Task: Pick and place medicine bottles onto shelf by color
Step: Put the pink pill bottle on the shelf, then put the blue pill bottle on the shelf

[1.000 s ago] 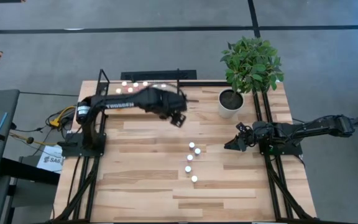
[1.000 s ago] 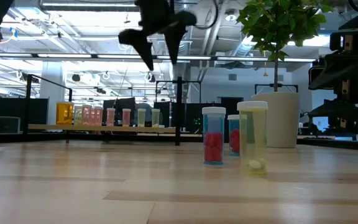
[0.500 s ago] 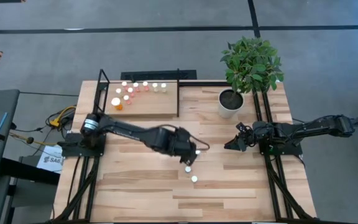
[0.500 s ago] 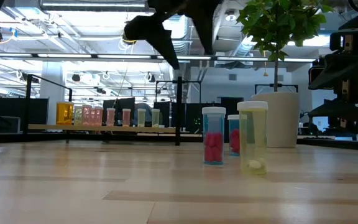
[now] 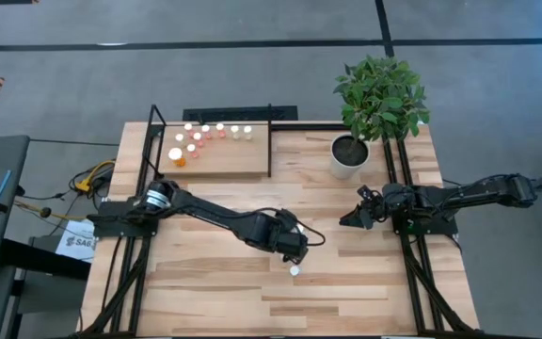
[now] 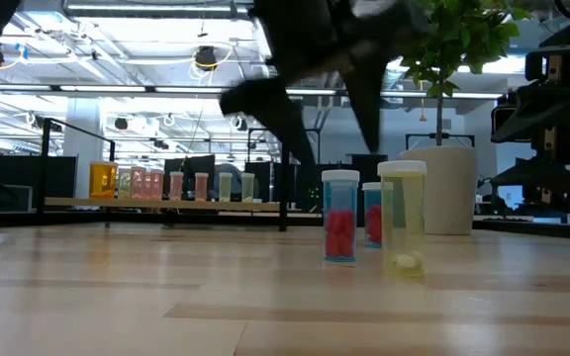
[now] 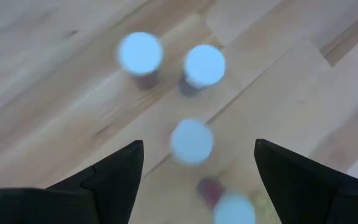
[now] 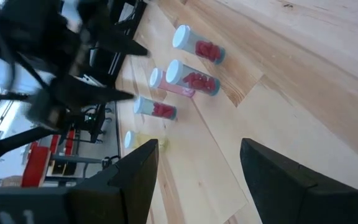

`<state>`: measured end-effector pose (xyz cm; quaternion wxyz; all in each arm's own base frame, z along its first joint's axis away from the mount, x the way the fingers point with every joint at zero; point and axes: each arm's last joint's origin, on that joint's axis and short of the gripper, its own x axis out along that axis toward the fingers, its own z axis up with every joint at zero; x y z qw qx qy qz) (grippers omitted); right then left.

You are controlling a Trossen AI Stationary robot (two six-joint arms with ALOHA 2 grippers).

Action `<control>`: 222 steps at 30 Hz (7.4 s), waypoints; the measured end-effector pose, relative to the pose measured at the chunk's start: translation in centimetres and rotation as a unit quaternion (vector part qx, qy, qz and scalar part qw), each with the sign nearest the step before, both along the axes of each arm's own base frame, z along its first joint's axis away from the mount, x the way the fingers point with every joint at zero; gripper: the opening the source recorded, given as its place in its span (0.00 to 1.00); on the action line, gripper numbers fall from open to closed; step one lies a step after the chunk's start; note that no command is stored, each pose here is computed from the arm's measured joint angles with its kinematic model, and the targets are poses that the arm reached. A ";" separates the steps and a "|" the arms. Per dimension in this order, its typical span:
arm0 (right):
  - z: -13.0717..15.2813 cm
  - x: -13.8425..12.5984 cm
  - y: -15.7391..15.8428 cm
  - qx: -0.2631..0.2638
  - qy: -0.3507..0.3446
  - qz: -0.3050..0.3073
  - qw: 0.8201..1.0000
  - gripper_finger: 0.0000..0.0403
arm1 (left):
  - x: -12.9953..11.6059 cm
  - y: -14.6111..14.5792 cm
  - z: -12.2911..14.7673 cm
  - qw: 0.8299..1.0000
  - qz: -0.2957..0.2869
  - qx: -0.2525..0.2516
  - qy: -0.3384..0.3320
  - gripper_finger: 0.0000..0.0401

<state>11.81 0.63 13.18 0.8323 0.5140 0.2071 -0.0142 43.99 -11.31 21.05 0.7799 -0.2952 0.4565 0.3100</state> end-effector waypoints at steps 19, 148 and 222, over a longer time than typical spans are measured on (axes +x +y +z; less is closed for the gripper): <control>-0.1 0.0 0.0 0.000 0.003 0.000 1.000 0.62 | 0.9 0.2 -2.9 0.999 0.017 0.024 0.013 0.64; -0.1 0.0 0.0 0.000 0.003 0.000 1.000 0.62 | -21.3 28.8 -1.3 0.943 0.295 0.150 0.015 0.41; 0.0 0.0 0.0 0.000 0.003 0.000 1.000 0.62 | -7.3 1.1 6.5 0.981 -0.032 0.055 -0.184 0.66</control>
